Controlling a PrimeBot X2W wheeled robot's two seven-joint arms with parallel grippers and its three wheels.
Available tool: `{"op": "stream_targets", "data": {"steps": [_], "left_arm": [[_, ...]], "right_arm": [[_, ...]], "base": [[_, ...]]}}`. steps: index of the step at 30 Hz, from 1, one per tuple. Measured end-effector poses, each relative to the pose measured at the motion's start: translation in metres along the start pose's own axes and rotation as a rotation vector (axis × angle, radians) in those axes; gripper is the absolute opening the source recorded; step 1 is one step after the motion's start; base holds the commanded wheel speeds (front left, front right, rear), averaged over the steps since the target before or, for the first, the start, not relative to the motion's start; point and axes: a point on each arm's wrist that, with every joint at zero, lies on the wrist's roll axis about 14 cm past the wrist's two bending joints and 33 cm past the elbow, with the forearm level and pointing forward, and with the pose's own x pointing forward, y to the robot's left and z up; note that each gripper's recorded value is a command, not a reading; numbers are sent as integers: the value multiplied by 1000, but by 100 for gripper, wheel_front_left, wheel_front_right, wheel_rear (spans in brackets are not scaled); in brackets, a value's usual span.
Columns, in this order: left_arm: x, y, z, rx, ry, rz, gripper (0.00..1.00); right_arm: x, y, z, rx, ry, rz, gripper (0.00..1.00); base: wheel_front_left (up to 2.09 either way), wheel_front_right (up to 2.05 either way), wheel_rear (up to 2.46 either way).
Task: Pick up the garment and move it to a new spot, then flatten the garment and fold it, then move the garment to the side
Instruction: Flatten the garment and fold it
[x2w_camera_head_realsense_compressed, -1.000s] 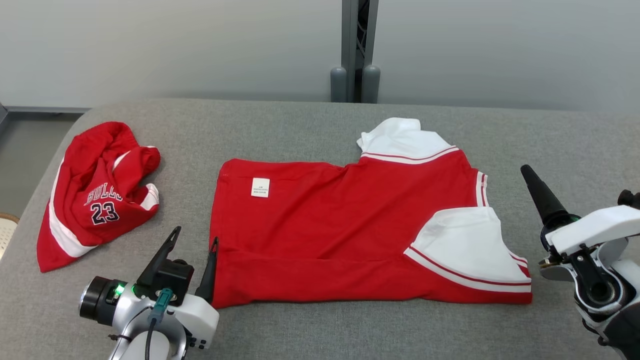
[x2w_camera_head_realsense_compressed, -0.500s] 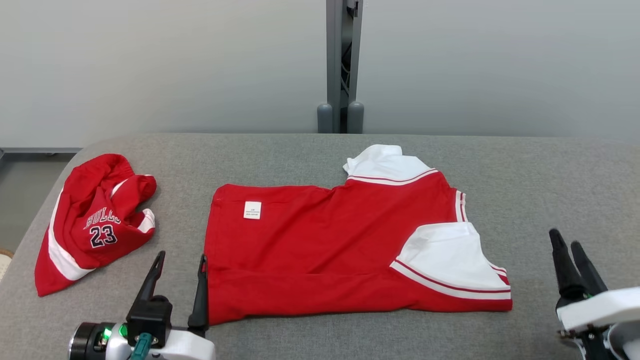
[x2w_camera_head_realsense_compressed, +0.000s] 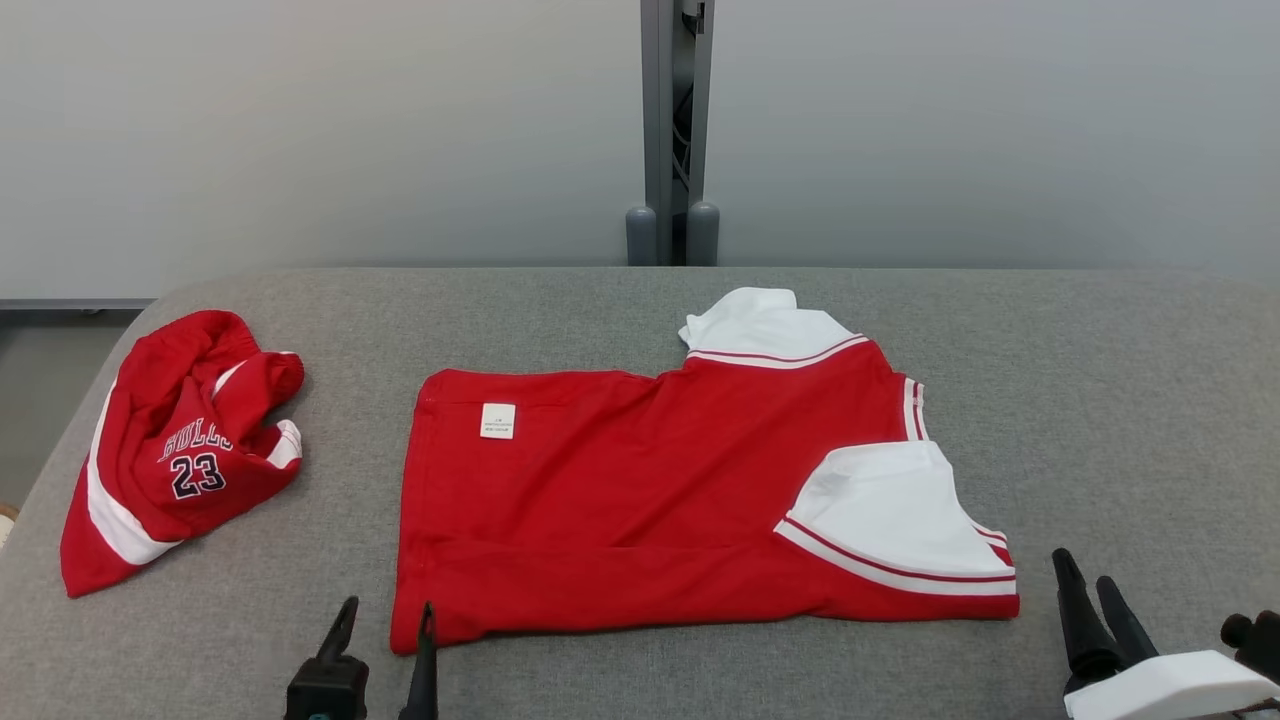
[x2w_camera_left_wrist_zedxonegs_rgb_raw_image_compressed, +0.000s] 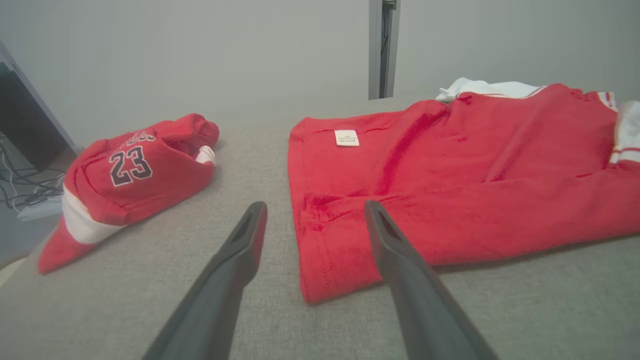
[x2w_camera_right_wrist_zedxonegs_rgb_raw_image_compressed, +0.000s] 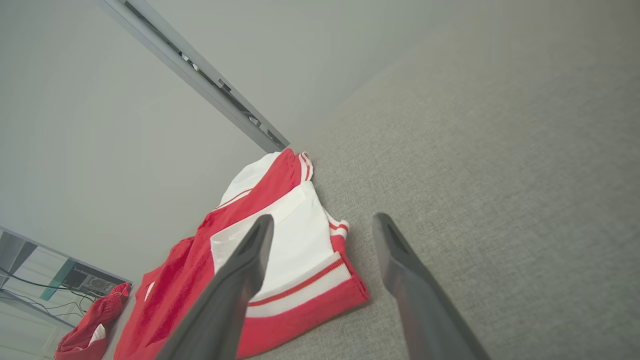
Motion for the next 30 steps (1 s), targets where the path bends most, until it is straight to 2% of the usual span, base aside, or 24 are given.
{"op": "stream_targets", "data": {"steps": [5,10,12,19,22,24,27,30], "left_arm": [[-7,-8,-42,-43,142,-40,100],[-9,-6,-70,-191,253,-35,100],[-9,-6,-78,-282,283,-22,100],[-4,-30,-87,-486,348,-63,100],[3,-39,-83,-534,349,-79,100],[8,-40,-82,-579,349,-67,100],[11,-42,-81,-705,356,-34,100],[16,-48,-77,-742,351,-46,100]], "right_arm": [[-1,-5,-22,14,69,-27,100],[2,-6,-32,22,98,-39,100],[3,-6,-35,32,106,-41,100],[5,-7,-44,30,139,-49,100],[9,-9,-44,33,144,-54,100],[11,-10,-45,31,150,-57,100],[15,-12,-47,33,157,-63,100],[18,-12,-50,36,167,-66,100]], "base": [[0,0,0],[0,0,0],[0,0,0],[0,0,0],[0,0,0],[0,0,0],[0,0,0],[0,0,0]]}}
